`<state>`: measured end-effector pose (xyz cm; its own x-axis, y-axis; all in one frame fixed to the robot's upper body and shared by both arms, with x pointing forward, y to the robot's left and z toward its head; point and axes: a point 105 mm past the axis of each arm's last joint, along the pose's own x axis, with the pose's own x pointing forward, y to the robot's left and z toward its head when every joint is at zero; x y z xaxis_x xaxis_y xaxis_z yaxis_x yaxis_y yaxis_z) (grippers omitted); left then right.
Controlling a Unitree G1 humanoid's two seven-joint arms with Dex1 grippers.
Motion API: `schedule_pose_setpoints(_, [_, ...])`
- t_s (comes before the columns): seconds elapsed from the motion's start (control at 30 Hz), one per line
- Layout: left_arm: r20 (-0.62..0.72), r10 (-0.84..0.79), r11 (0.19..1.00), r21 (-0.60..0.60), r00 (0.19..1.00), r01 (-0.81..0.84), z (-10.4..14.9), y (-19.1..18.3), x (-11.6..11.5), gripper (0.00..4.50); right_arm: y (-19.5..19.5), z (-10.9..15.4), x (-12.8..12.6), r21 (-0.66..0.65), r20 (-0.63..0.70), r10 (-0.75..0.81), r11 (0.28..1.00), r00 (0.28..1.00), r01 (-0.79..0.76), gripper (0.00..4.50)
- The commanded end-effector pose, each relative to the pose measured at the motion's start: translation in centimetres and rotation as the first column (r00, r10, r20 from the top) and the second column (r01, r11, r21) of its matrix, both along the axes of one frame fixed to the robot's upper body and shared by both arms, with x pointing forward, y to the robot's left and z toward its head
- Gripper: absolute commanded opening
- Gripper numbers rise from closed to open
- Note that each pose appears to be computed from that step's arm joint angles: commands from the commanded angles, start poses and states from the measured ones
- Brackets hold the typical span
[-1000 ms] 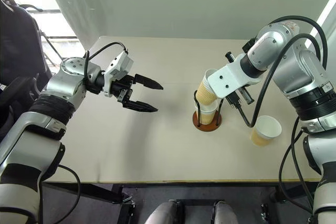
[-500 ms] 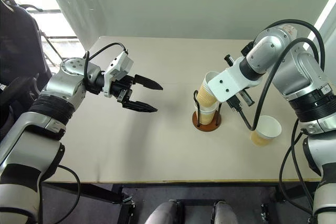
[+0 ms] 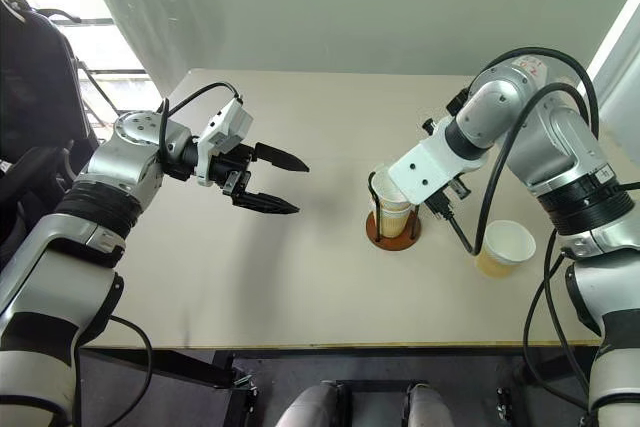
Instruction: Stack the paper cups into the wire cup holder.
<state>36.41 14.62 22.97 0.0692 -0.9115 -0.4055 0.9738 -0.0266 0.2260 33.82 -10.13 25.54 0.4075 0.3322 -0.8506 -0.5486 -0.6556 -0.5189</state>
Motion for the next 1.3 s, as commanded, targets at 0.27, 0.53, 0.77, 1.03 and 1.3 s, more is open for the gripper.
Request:
schedule_pose_setpoints(0.27, [0.016, -0.022, 1.000, -0.008, 1.000, 0.022, 0.7, 0.3, -0.3, 4.50, 1.0, 3.8, -1.0, 0.256, -0.071, -0.057, 0.964, 0.996, 0.074, 3.96])
schedule_pose_setpoints(0.53, [0.006, -0.015, 1.000, -0.021, 1.000, 0.015, 1.0, 0.3, -0.3, 4.50, -4.0, 4.5, -4.8, 0.337, -0.305, -0.213, 0.887, 0.928, 0.314, 3.96])
schedule_pose_setpoints(0.77, [0.006, -0.003, 1.000, -0.019, 1.000, 0.003, 0.7, 0.3, 0.2, 4.50, -8.3, 2.4, -6.3, 0.224, -0.355, -0.369, 0.859, 0.859, 0.461, 3.96])
schedule_pose_setpoints(1.03, [0.006, -0.007, 1.000, -0.020, 1.000, 0.007, 0.7, 0.1, 0.2, 4.50, -11.6, -1.6, -6.4, 0.046, -0.303, -0.441, 0.878, 0.845, 0.476, 3.96])
schedule_pose_setpoints(1.3, [0.021, -0.027, 0.998, -0.056, 0.999, 0.028, 1.6, -0.2, -0.1, 4.50, -12.3, -4.1, -6.4, -0.029, -0.281, -0.425, 0.900, 0.861, 0.435, 3.96])
